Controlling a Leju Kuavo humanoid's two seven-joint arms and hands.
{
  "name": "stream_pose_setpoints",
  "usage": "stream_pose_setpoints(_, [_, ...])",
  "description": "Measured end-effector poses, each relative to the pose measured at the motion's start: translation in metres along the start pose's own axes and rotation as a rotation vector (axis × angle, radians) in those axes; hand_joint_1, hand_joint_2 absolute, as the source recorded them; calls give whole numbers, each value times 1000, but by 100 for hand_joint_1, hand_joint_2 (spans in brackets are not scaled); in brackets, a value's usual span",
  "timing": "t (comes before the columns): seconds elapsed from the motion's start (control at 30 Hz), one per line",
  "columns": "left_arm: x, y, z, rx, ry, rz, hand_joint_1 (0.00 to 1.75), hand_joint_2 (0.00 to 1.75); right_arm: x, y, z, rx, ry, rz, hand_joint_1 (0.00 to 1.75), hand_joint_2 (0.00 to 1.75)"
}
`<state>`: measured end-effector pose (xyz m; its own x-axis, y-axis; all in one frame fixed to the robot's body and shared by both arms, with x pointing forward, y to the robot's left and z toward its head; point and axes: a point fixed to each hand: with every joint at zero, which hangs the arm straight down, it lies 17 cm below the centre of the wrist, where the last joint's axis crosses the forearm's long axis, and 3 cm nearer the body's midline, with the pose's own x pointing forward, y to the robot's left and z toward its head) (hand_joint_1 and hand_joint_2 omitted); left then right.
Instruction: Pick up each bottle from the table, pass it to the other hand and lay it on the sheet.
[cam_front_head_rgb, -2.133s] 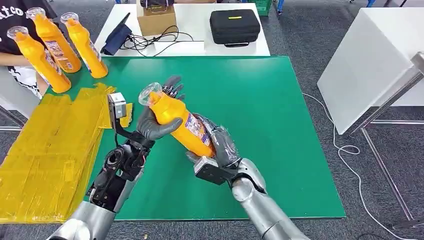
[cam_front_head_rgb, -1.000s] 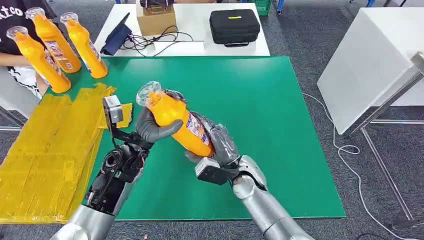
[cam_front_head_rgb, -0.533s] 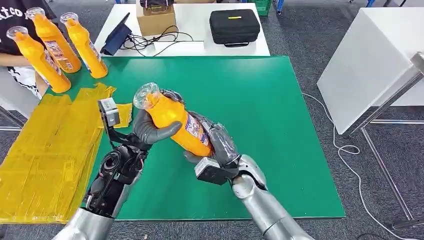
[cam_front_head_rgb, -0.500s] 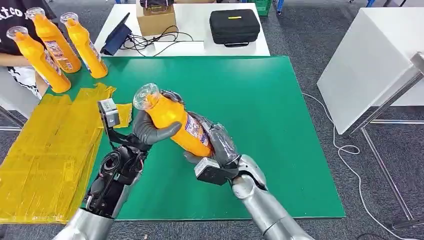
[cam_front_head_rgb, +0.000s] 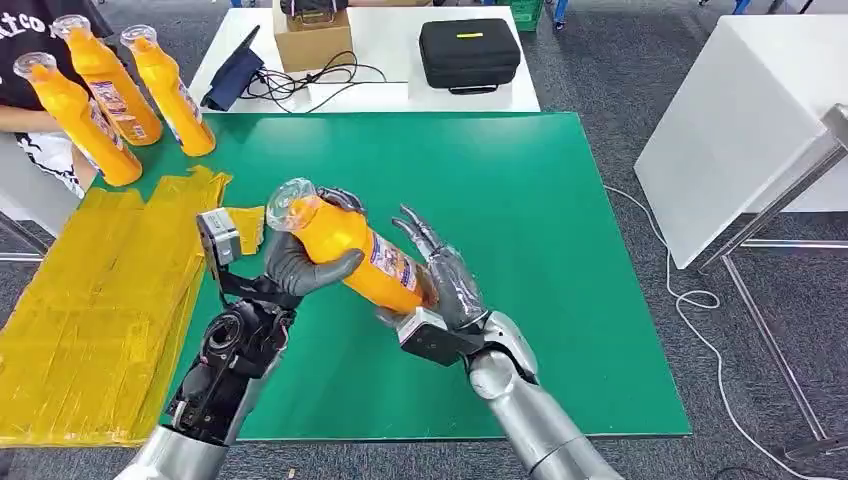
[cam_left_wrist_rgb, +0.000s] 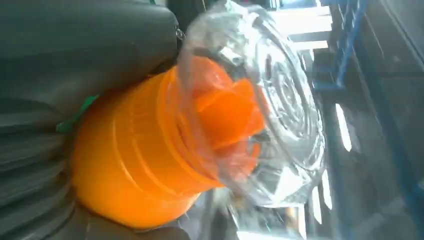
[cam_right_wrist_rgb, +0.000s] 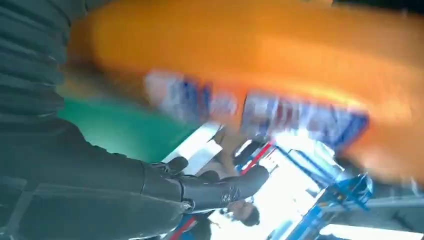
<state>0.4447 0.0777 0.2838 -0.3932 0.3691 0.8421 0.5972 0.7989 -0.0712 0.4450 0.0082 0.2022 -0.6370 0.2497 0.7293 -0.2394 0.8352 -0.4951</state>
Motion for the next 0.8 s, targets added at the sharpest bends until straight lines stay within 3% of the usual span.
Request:
stream_pose_setpoints(0.17, [-7, 51, 4, 187, 32, -301, 175, 175, 1, -27, 15, -97, 20, -28, 0, 175])
stream_pose_setpoints(0.37, [14, 107, 13, 411, 42, -934, 175, 175, 9, -49, 34, -161, 40, -151, 0, 175])
stream_pose_setpoints(0.53, [34, 124, 9, 441, 49, -1344, 175, 175, 21, -72, 41, -215, 45, -324, 0, 175])
stream_pose_setpoints(0.67, [40, 137, 7, 444, 76, -1535, 175, 175, 15, -90, 50, -264, 90, -409, 0, 175])
stream_pose_setpoints(0.8, [41, 147, 5, 443, 93, -1585, 175, 175, 13, -103, 57, -295, 98, -417, 0, 175])
